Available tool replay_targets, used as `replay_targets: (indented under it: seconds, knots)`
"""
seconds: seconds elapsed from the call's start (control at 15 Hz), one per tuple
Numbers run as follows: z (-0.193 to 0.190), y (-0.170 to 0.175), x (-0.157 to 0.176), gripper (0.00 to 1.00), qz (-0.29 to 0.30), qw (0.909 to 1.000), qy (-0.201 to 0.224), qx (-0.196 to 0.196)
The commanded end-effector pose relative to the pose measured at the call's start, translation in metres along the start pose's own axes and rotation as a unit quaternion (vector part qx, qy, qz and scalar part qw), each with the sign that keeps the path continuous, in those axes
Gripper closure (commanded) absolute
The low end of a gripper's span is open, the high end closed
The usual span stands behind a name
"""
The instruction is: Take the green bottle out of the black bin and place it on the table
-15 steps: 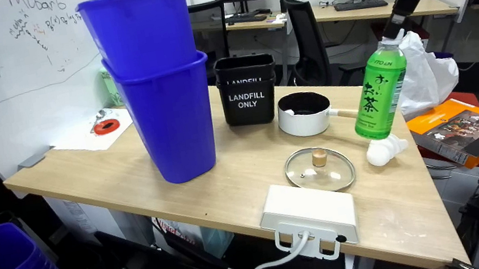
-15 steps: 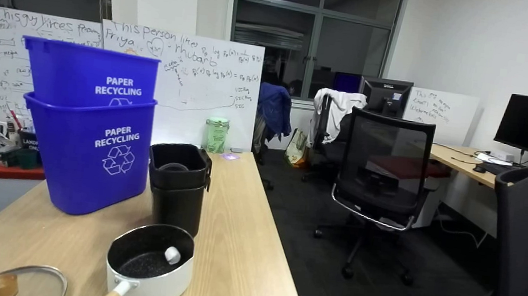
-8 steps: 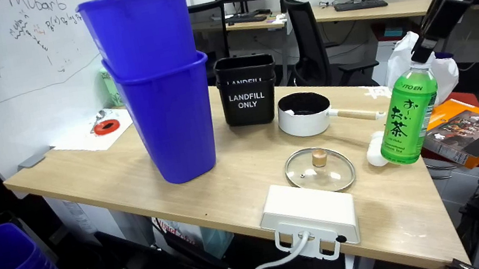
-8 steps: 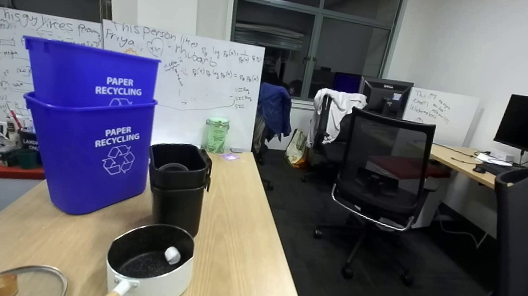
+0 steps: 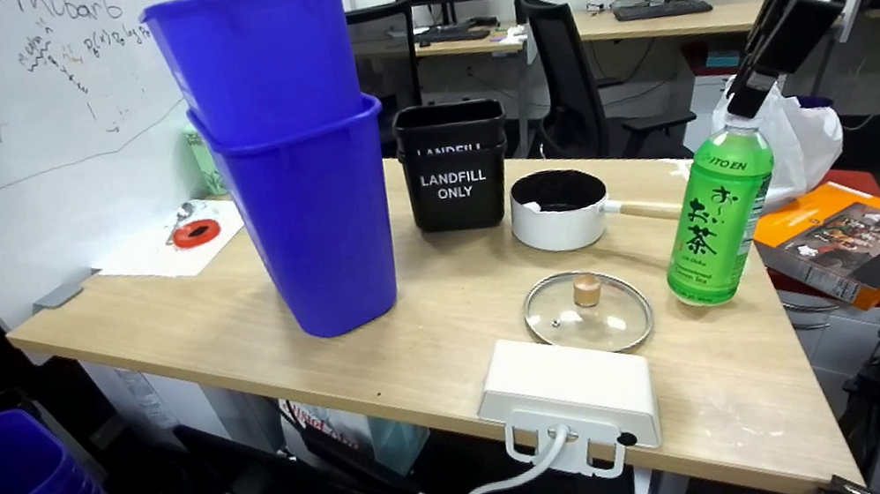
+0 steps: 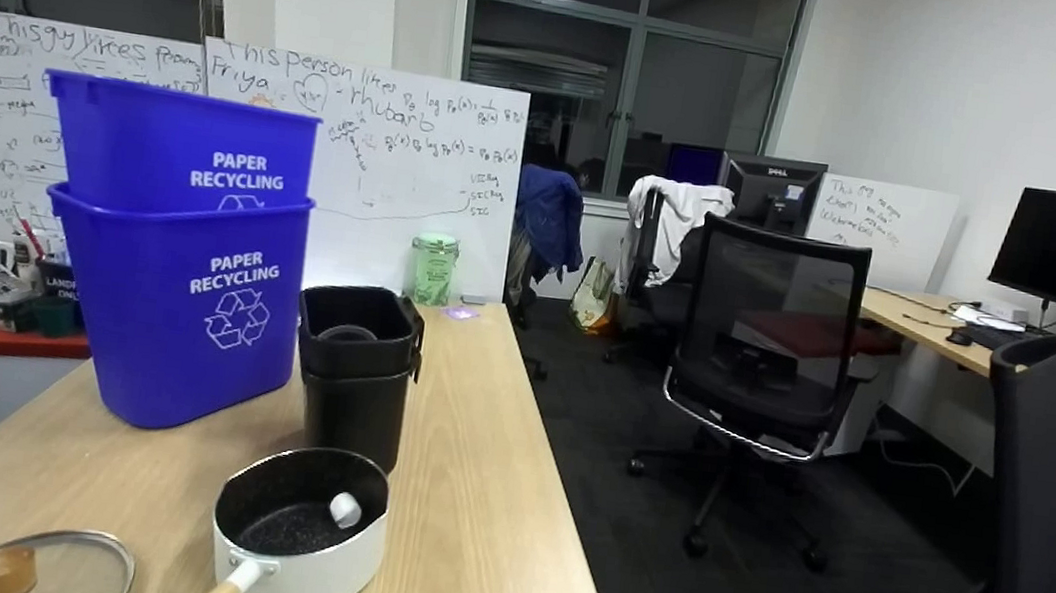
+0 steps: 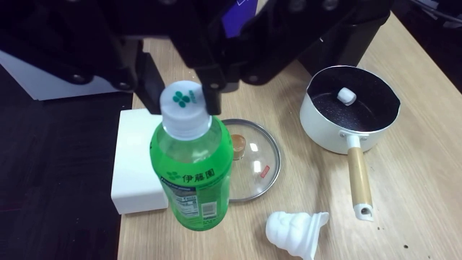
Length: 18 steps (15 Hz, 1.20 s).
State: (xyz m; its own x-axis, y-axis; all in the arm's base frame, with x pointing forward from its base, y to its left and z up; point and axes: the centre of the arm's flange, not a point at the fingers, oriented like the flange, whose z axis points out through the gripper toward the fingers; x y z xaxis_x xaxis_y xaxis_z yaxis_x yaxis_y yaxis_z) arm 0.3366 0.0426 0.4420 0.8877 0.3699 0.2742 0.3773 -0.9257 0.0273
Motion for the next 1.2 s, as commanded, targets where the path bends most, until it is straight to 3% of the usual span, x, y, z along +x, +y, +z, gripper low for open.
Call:
replay_targets:
  seconds: [0.0, 0.47, 0.53, 1.13]
  knots:
    - [0.028, -0.025, -0.051, 0.92, -0.007, 0.9999, -0.011, 0.008]
    - [0.048, -0.041, -0.059, 0.92, 0.001, 0.9995, -0.029, 0.013]
    - [0.012, -0.026, 0.0, 0.67, -0.012, 0.9994, -0.03, 0.011]
    - [0.017, -0.027, 0.001, 0.67, -0.006, 0.9993, -0.037, 0.011]
